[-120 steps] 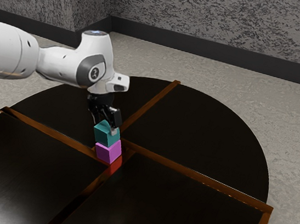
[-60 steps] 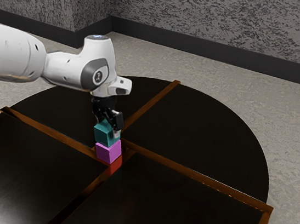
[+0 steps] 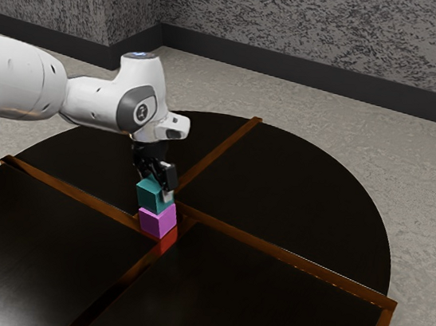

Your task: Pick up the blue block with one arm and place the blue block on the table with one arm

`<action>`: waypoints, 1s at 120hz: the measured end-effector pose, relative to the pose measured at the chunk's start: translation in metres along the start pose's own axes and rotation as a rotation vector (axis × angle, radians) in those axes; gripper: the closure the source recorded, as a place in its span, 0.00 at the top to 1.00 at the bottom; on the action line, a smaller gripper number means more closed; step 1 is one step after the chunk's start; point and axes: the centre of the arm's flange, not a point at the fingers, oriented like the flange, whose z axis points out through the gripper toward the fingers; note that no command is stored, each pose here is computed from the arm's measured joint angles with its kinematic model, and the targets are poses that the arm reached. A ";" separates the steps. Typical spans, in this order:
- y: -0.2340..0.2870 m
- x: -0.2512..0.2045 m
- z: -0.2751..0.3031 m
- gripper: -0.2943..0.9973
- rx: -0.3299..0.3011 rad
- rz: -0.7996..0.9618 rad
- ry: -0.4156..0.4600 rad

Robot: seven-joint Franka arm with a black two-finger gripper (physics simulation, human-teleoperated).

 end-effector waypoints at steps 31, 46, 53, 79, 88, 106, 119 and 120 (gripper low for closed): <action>-0.002 0.000 0.008 0.77 -0.001 0.005 -0.008; -0.001 0.001 0.006 0.73 -0.002 0.007 -0.006; -0.001 0.001 0.006 0.67 -0.003 0.008 -0.004; -0.001 0.002 0.002 0.58 0.000 0.010 0.003; 0.004 0.009 -0.010 0.55 0.004 0.024 0.027; 0.033 0.054 -0.034 0.53 0.026 0.098 0.089; 0.057 0.106 -0.010 0.53 0.030 0.158 0.092; 0.058 0.108 -0.007 0.53 0.029 0.161 0.090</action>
